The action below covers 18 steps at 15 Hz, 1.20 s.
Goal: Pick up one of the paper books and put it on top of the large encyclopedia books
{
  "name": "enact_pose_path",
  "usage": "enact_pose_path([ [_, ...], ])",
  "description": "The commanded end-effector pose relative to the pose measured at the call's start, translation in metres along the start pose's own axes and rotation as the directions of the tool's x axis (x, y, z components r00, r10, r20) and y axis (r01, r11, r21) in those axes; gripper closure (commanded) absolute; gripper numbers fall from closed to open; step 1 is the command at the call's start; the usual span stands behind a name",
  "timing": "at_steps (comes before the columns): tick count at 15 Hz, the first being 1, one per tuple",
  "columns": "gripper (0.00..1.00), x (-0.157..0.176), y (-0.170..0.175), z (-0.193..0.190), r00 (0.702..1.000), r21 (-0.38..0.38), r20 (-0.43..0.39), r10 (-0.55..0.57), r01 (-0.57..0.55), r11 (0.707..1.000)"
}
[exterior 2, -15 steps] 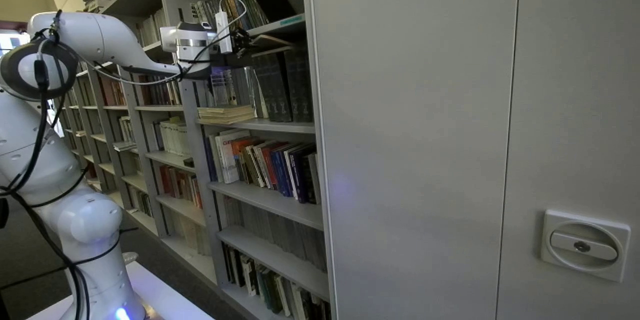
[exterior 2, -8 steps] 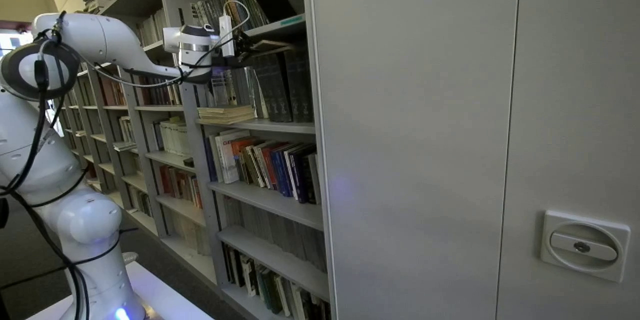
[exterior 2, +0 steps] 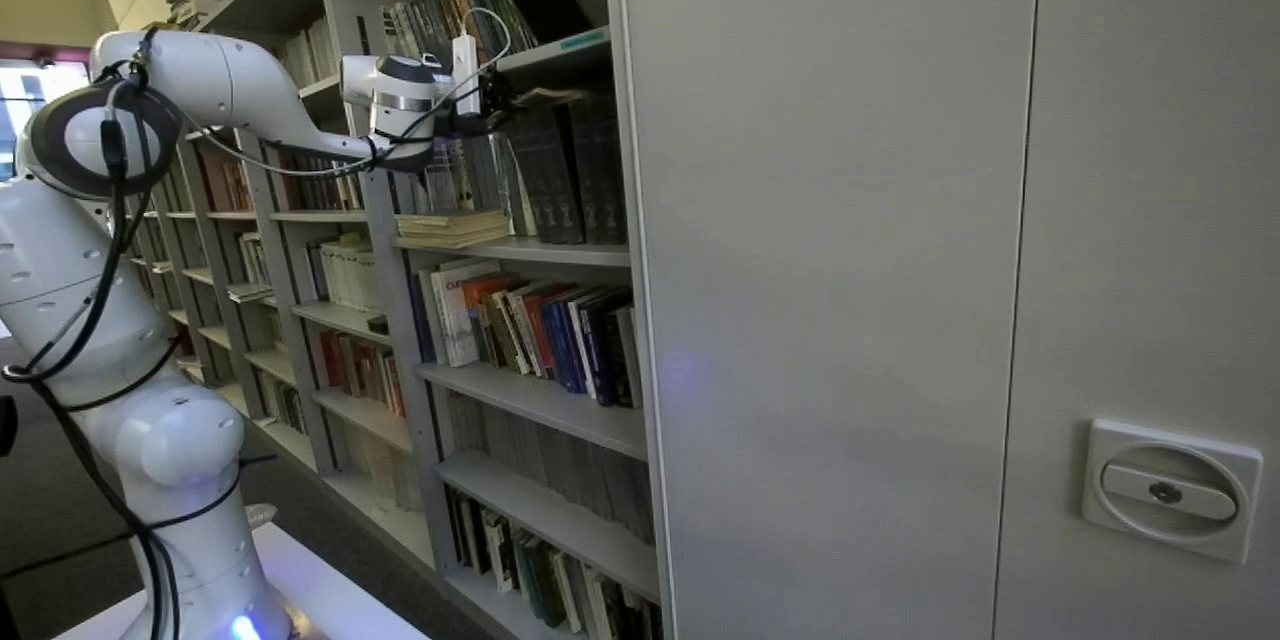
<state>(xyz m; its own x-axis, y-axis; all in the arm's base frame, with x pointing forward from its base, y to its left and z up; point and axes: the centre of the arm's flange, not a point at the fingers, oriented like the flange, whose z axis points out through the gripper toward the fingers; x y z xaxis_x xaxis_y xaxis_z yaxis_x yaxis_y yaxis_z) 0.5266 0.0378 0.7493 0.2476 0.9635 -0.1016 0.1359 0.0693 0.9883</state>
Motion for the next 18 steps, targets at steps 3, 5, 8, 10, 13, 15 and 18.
enact_pose_path([
  [3, 0.97, -0.003, -0.006, 0.026, 1.0, -0.025, 0.012, 0.024, -0.024, 0.999],
  [5, 0.97, -0.003, -0.005, 0.017, 0.998, -0.057, 0.016, 0.058, -0.057, 0.997],
  [8, 0.97, 0.0, -0.005, -0.002, 0.996, -0.113, 0.013, 0.092, -0.09, 0.99],
  [10, 0.97, 0.001, -0.005, -0.013, 0.995, -0.163, 0.015, 0.098, -0.094, 0.982],
  [13, 0.97, 0.001, -0.005, -0.021, 0.995, -0.225, 0.018, 0.095, -0.088, 0.97],
  [15, 0.97, 0.001, -0.005, -0.025, 0.995, -0.258, 0.018, 0.095, -0.087, 0.962],
  [18, 0.97, 0.001, -0.006, -0.027, 0.996, -0.292, 0.022, 0.09, -0.08, 0.953],
])
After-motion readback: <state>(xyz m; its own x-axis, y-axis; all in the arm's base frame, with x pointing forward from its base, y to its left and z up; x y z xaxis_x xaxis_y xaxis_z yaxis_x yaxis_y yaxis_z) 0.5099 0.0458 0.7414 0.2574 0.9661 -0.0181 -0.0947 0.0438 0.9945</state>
